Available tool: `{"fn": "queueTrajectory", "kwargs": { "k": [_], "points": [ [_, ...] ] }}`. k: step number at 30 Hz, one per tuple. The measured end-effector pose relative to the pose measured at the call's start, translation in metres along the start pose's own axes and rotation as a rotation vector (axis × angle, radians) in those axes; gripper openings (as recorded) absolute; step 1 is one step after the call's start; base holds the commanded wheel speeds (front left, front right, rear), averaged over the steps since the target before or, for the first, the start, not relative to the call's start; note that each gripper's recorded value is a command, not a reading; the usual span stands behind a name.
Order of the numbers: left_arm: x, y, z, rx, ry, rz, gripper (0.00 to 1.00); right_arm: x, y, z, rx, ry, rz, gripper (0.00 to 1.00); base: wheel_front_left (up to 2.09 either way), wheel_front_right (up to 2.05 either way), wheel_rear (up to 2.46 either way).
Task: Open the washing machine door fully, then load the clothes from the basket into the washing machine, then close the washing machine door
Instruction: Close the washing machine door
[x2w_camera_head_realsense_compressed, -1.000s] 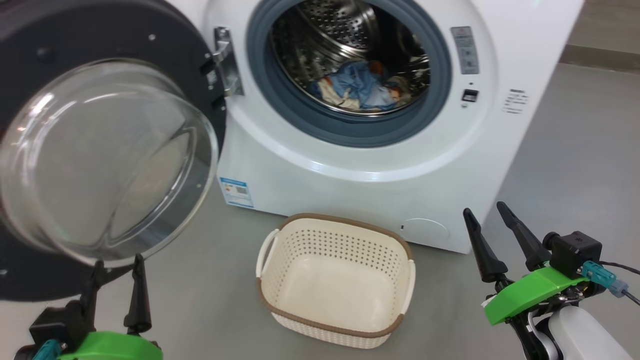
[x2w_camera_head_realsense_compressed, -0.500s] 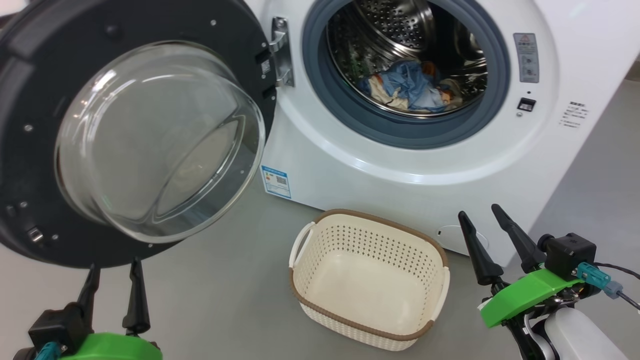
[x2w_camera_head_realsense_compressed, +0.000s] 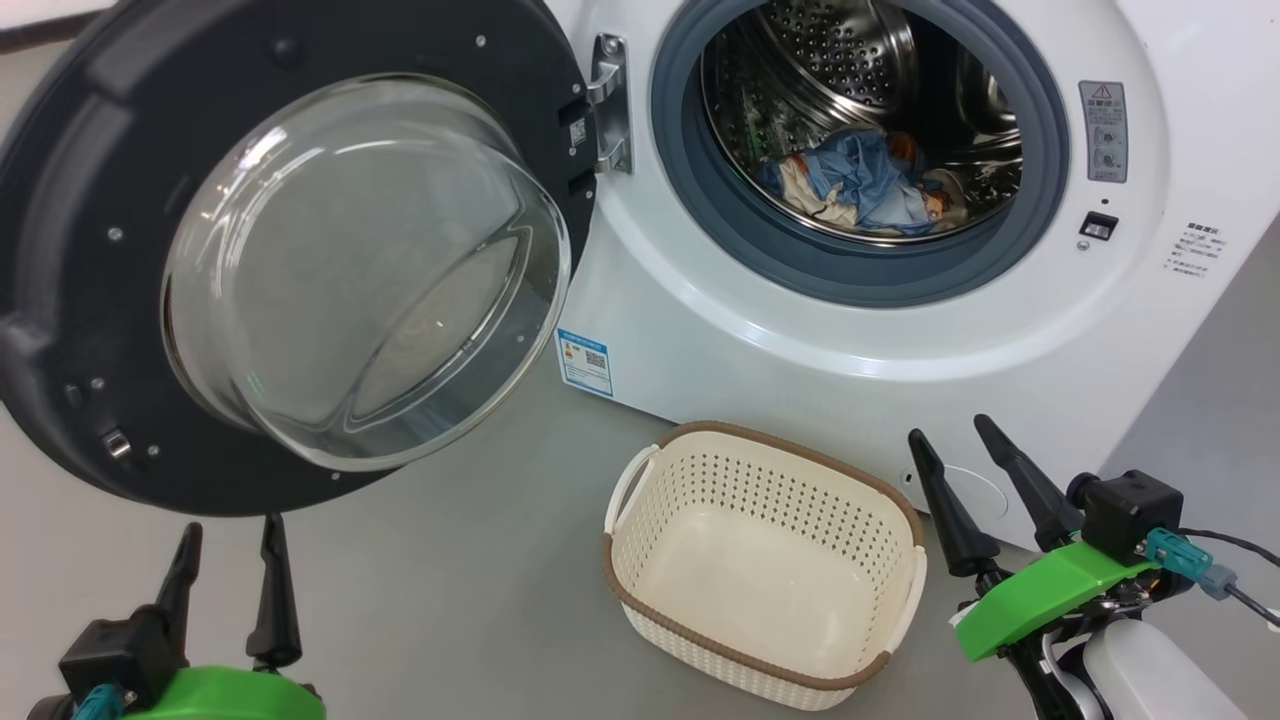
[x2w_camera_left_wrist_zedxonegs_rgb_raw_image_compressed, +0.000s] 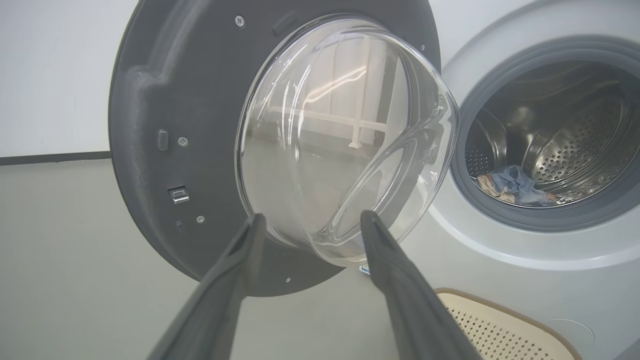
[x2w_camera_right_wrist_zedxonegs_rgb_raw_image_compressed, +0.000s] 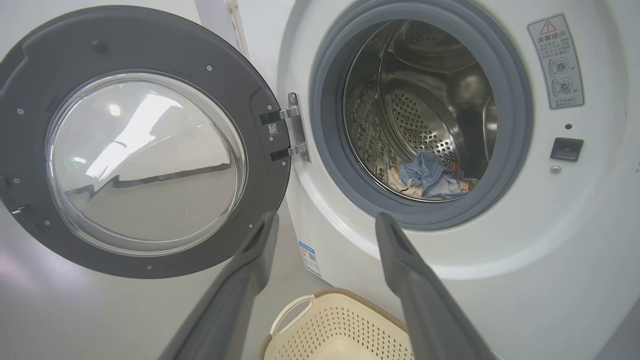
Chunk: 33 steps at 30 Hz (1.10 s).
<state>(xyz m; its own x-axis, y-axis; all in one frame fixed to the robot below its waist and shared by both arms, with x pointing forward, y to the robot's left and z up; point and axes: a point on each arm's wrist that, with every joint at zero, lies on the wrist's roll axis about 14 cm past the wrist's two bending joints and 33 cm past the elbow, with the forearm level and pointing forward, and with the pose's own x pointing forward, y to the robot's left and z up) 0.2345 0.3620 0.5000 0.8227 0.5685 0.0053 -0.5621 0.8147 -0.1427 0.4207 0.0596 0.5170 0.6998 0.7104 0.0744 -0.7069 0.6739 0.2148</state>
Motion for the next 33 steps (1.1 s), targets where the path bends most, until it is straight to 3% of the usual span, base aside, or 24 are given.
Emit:
{"fn": "queueTrajectory", "kwargs": {
  "k": [20,21,23,25,29,33],
  "points": [
    [-0.004,0.006,0.001,0.006,-0.003,0.013,1.0,-0.001,0.009,-0.005,-0.001,0.019,0.026,1.0,0.0,0.0,0.0],
    [-0.004,0.006,0.001,0.006,-0.003,0.012,0.9,-0.002,0.009,-0.005,-0.002,0.019,0.026,1.0,0.0,0.0,0.0],
    [-0.004,0.006,0.001,0.006,-0.005,0.012,0.4,-0.002,0.009,-0.004,-0.001,0.018,0.025,1.0,0.0,0.0,0.0],
    [-0.004,0.006,0.003,0.009,-0.011,0.009,0.0,-0.002,0.009,-0.004,-0.002,0.018,0.024,1.0,0.0,0.0,0.0],
    [0.001,0.002,0.027,-0.01,-0.079,-0.028,0.0,-0.003,0.008,-0.002,-0.005,0.013,0.022,1.0,0.0,0.0,0.0],
    [0.014,-0.009,0.094,-0.02,-0.267,-0.104,0.0,-0.004,0.006,0.001,-0.008,0.006,0.014,1.0,0.0,0.0,0.0]
  ]
}}
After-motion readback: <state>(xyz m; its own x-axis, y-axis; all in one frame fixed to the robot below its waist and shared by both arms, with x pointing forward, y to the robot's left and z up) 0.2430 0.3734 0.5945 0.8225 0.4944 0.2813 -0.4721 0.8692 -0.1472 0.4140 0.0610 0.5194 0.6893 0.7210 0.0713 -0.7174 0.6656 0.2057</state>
